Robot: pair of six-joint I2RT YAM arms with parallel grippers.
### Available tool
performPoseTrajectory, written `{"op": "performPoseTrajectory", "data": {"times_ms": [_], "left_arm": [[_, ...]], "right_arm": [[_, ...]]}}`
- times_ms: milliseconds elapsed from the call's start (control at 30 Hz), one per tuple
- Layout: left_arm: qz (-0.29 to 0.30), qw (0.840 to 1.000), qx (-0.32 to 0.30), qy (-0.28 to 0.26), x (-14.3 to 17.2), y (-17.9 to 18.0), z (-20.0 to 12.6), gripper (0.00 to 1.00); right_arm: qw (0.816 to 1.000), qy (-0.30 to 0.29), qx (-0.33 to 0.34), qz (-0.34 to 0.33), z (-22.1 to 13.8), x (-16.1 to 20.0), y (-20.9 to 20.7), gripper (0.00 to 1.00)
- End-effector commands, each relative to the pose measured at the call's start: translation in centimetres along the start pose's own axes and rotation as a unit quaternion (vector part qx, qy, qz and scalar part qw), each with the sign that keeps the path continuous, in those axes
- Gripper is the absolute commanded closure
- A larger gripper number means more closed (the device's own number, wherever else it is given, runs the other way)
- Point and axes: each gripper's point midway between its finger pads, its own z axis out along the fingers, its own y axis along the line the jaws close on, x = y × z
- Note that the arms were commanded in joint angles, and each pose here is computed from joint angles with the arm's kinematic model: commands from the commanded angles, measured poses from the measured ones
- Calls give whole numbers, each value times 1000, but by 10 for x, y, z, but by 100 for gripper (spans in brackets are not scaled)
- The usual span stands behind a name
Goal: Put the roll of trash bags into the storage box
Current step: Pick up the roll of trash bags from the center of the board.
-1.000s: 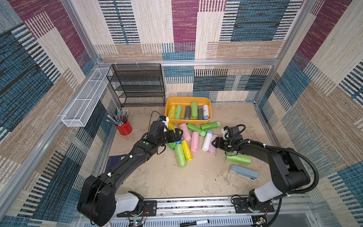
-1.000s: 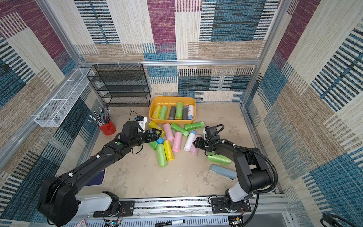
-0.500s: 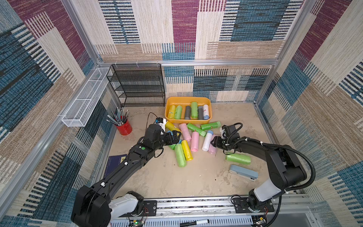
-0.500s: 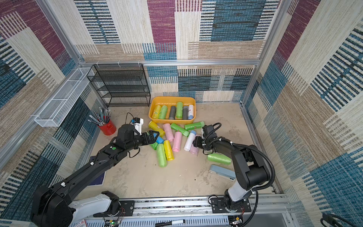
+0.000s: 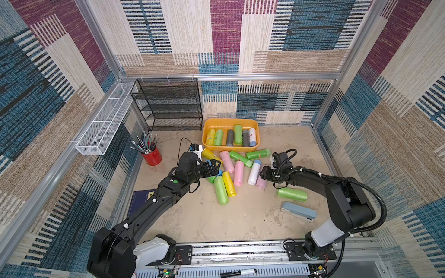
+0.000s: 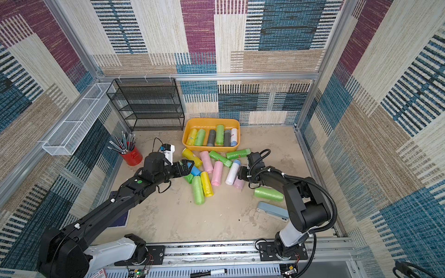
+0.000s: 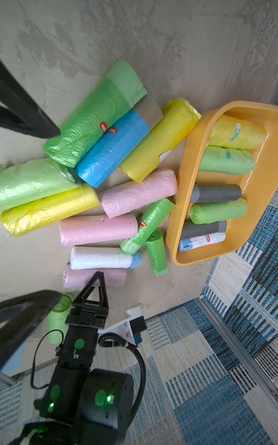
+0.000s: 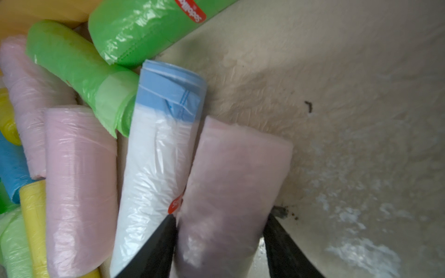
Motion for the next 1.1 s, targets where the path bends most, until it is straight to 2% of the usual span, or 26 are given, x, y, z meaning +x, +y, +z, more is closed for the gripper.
{"op": "performPoseTrajectory", "data": {"times_ms": [0,567,1067], "left_arm": [[12,1000,-4,5,2,2,1,2],[12,1000,-7,18,9,6,7,1],[11,1000,-14,21,12,9,6,1]], "right_arm": [[1000,4,20,-4,2,4,-8,41],[1000,21,8,0,13,11,-5,45],[998,5,-60,7,-2,2,23,55]]}}
